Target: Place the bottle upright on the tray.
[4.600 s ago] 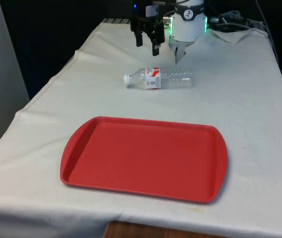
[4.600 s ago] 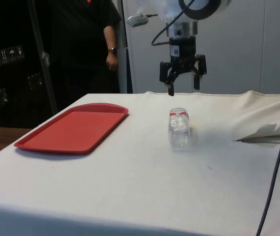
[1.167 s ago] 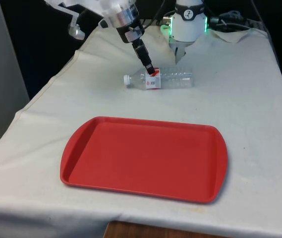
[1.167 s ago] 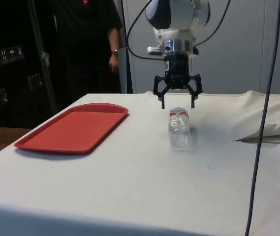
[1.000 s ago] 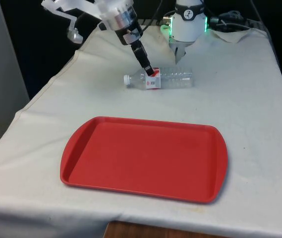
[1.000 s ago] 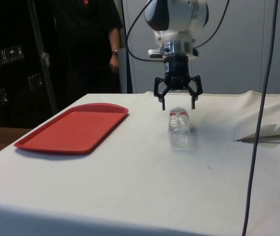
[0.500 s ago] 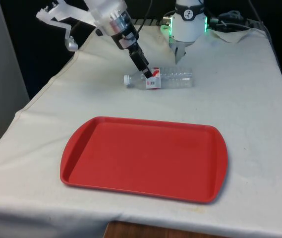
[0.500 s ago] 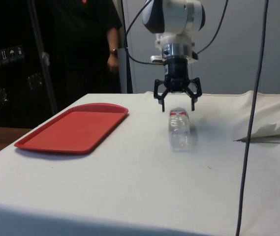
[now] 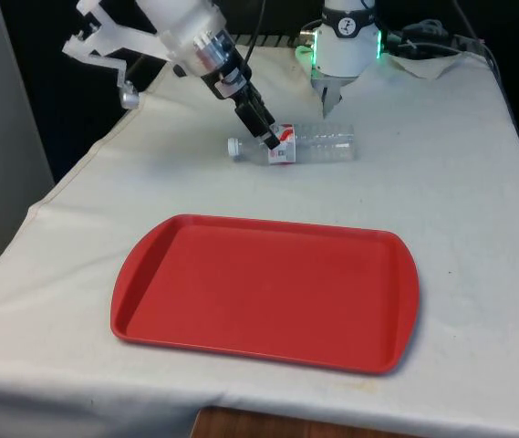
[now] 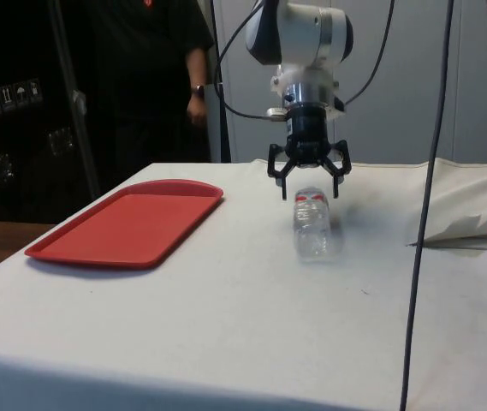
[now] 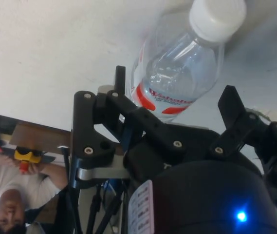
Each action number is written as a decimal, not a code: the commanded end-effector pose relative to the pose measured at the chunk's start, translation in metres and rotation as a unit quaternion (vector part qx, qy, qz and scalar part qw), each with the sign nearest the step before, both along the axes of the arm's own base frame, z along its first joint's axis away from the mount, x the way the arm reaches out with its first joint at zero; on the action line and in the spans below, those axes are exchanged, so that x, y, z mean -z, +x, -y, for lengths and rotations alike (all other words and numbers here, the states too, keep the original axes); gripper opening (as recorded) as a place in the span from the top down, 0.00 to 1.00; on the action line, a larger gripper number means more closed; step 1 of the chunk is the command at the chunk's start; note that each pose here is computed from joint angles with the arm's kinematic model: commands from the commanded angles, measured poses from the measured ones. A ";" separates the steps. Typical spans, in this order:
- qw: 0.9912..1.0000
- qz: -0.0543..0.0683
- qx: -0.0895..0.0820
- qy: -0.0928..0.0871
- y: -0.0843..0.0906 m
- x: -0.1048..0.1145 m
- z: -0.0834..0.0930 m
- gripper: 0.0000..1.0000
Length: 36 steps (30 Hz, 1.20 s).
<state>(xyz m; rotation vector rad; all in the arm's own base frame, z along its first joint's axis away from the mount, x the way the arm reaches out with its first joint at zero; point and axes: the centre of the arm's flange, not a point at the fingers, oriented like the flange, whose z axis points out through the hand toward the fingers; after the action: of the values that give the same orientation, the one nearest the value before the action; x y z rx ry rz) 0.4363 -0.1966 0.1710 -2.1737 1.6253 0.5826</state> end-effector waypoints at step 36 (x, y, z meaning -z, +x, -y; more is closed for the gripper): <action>0.998 -0.015 0.016 0.061 -0.002 0.031 0.000 0.00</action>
<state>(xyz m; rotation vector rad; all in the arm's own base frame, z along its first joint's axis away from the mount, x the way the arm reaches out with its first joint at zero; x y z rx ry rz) 0.4340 -0.1962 0.1399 -2.0659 1.5973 0.6895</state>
